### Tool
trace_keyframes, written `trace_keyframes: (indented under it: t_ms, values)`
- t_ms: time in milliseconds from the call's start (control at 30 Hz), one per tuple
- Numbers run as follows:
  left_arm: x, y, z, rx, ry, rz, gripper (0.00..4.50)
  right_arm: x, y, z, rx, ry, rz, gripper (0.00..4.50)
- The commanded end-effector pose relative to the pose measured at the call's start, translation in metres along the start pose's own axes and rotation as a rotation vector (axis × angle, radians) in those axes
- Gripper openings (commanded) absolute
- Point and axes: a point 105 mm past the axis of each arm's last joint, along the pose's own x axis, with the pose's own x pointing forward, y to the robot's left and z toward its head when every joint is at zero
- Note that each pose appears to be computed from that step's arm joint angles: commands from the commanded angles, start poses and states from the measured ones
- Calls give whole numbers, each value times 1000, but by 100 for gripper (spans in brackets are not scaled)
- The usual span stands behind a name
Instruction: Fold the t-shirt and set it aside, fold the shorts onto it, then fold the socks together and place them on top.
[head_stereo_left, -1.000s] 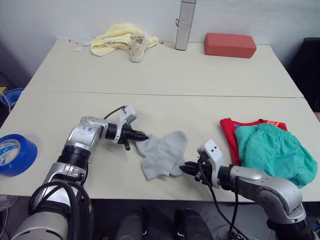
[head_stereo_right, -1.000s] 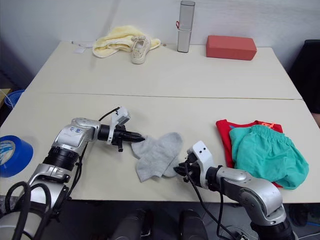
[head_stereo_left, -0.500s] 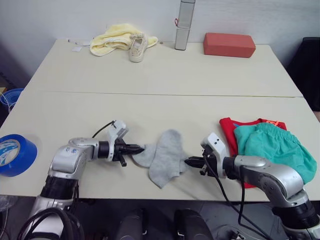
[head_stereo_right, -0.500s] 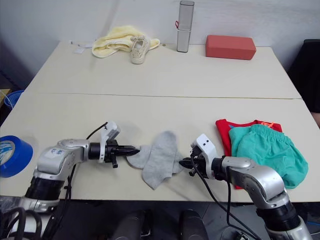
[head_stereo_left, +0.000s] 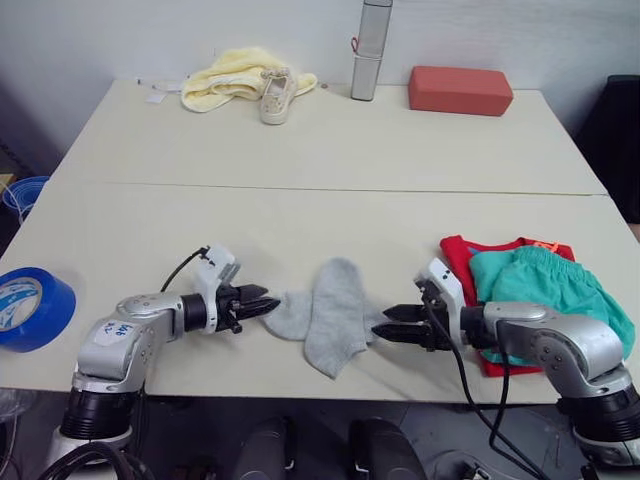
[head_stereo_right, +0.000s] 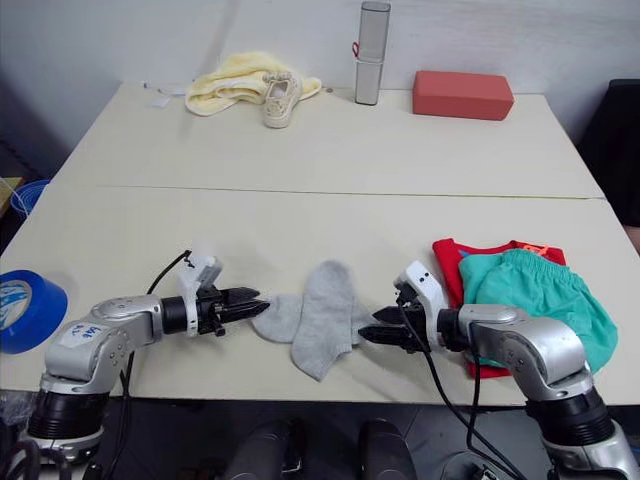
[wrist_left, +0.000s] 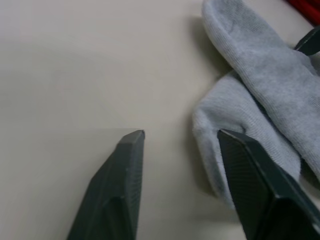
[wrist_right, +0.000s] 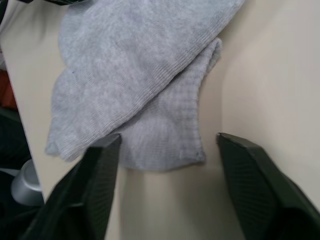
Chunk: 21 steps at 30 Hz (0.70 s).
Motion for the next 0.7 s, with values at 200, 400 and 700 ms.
trace_keyframes:
  t_ms: [200, 400, 700]
  values:
    - [-46, -28, 1, -251, 107, -171, 445, -28, -14, 48, -65, -75, 38, 450]
    - [-19, -71, -29, -405, 167, -243, 445, -13, -20, 68, -170, 25, 85, 450]
    - [19, -107, -46, -461, 156, -214, 445, 19, -31, 85, -322, 52, 70, 450]
